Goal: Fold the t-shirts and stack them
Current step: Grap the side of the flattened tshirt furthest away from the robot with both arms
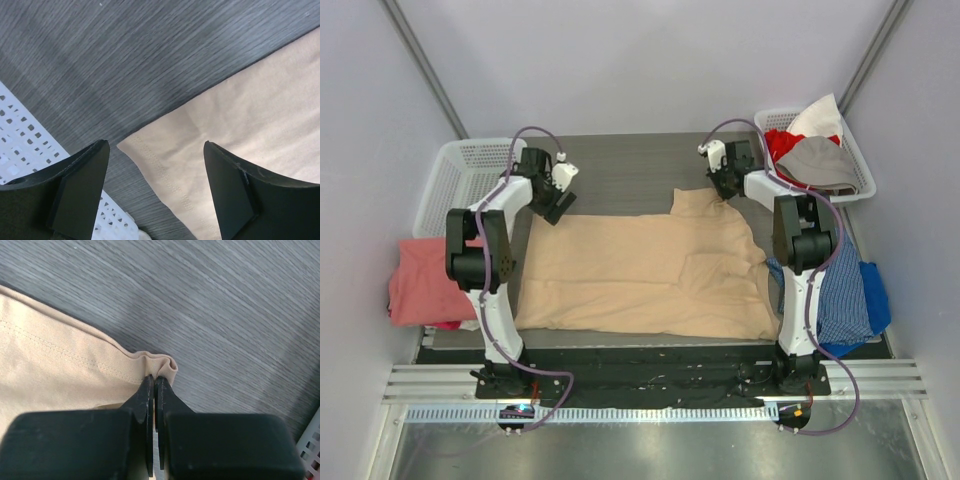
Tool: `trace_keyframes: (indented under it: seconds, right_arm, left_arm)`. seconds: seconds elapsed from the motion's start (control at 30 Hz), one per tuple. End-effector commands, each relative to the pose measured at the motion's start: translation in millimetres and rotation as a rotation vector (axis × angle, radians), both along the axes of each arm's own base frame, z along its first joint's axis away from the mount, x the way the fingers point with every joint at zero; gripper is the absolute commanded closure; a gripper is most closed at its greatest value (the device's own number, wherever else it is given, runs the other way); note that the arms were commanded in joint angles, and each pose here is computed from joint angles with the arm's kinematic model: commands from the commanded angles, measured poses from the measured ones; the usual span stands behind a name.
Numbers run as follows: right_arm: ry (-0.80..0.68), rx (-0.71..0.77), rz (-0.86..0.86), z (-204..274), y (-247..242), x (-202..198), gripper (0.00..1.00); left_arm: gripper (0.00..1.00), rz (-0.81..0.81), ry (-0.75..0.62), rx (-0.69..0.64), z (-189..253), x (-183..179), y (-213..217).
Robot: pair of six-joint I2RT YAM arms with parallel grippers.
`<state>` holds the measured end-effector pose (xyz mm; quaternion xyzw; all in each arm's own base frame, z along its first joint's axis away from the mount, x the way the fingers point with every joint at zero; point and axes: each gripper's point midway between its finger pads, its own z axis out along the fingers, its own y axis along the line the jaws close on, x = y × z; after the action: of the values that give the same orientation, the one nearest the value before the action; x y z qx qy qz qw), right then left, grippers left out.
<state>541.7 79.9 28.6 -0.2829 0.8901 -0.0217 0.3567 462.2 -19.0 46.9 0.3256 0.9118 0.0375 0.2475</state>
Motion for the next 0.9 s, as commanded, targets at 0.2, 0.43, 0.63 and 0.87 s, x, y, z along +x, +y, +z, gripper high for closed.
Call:
trace_keyframes:
  seconds: [0.2,0.43,0.63,0.87]
  right_arm:
    - [0.095,-0.118,-0.060,-23,-41,-32,0.99]
    - [0.074,-0.158,-0.098,-20,-61,-29,0.99]
    - [0.071,-0.152,-0.095,-17,-62,-30,0.99]
    - [0.081,-0.141,-0.087,-18,-60,-35,0.99]
  left_arm:
    - [0.20,0.039,0.132,0.003,-11,-11,14]
    - [0.20,0.045,0.150,0.014,-9,-8,17]
    - [0.21,0.038,0.168,0.019,-19,-3,16]
    - [0.21,0.036,0.111,-0.038,-14,19,5]
